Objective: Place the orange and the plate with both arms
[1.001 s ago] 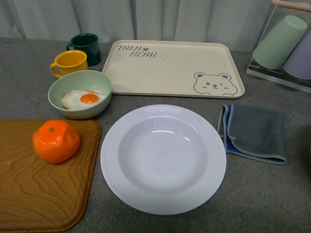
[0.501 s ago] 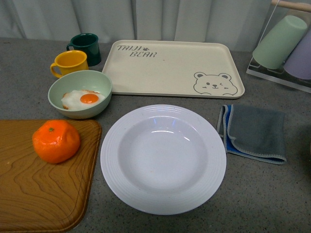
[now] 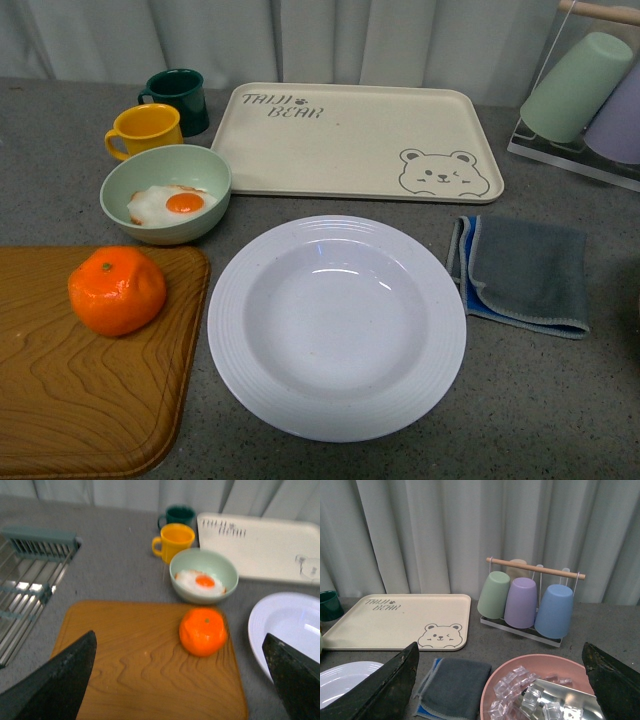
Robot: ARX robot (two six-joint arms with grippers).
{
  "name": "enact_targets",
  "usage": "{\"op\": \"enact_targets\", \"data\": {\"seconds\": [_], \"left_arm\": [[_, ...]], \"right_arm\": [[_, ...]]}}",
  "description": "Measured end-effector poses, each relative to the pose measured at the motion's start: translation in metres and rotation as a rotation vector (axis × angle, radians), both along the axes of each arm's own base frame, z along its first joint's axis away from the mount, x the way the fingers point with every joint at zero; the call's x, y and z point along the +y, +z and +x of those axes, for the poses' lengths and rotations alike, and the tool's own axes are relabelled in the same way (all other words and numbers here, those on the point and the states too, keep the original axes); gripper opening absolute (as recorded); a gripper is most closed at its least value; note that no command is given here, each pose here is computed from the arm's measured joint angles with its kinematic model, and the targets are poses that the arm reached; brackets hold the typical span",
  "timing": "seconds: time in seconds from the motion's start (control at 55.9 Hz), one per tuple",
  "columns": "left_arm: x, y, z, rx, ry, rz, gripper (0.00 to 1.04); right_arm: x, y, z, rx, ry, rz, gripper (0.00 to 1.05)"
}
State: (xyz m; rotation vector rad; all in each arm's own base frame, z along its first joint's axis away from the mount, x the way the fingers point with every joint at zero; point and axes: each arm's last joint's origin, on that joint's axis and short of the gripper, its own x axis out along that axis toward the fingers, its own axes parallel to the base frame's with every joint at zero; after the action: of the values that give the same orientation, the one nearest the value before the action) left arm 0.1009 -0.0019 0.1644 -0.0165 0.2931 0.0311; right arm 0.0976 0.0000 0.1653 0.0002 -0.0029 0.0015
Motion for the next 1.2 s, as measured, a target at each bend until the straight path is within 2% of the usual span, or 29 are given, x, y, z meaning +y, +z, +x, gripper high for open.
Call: {"op": "enact_targets", "data": {"seconds": [0.089,0.268,0.358,0.644,1.001,1.198], "left_arm": [[-0.002,-0.004,0.008,0.076,-0.034,-0.028,0.98],[-0.008,0.015,0.044,0.085,-0.070,-0.095,0.98],[-0.012,0.018,0.071,0.144,-0.096,-0.122,0.98],[-0.026,-0.012,0.149,0.458,-0.159,-0.188,0.98],[-0.034,-0.046,0.184,0.578,-0.142,-0.122,0.98],[-0.037,-0.062,0.191,0.657,-0.155,-0.199,0.98]], "right_arm": [[0.000,0.000,0.000,0.000,0.000,0.000,0.95],[0.000,0.000,0.000,0.000,0.000,0.000,0.95],[0.000,0.000,0.000,0.000,0.000,0.000,0.95],[0.000,0.000,0.000,0.000,0.000,0.000,0.95],[0.000,0.000,0.000,0.000,0.000,0.000,0.95],[0.000,0.000,0.000,0.000,0.000,0.000,0.95]]}}
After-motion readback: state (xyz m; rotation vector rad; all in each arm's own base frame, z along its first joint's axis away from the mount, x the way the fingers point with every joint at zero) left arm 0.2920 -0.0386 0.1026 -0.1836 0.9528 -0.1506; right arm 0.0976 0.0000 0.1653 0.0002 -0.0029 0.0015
